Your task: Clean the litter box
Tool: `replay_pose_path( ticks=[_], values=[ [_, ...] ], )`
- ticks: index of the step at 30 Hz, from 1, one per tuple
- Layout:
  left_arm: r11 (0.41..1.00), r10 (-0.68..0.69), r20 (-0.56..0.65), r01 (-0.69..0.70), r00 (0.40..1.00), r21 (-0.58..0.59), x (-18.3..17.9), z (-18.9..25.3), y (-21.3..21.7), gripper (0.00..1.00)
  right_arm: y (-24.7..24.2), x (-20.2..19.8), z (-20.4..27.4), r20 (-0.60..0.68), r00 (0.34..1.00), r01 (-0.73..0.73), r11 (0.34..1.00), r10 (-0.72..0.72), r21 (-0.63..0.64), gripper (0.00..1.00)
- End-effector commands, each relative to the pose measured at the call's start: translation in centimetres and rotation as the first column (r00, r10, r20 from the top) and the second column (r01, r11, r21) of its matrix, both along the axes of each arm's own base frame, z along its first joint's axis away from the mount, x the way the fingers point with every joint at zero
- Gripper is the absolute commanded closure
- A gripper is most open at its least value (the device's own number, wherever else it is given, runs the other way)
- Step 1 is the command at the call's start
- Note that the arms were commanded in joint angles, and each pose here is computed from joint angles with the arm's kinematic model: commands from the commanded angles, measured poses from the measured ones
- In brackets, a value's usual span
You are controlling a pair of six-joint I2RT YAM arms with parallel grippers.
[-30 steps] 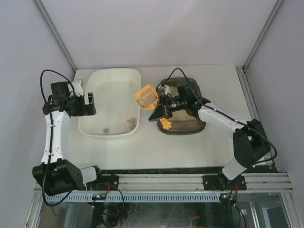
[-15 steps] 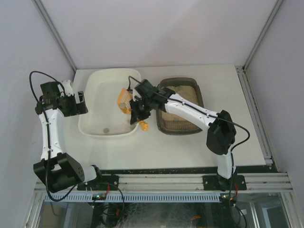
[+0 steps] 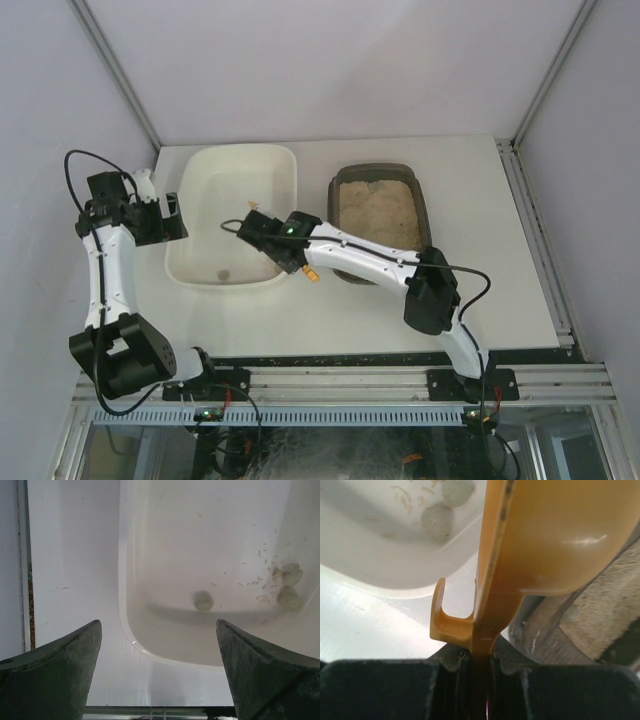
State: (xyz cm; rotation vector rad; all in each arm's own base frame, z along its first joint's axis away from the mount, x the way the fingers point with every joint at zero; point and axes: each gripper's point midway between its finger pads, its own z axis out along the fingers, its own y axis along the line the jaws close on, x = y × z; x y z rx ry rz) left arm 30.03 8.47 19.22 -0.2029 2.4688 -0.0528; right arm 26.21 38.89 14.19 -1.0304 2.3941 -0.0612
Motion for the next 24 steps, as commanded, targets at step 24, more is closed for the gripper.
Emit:
replay_pose_path(
  ticks=[24],
  values=[
    [0.968, -0.250, 0.265, 0.248, 0.931, 0.043, 9.1, 11.6, -10.5, 0.00, -11.7, 1.7, 9.2, -0.222, 0.950, 0.295, 0.859, -0.218, 0.419, 1.00]
  ],
)
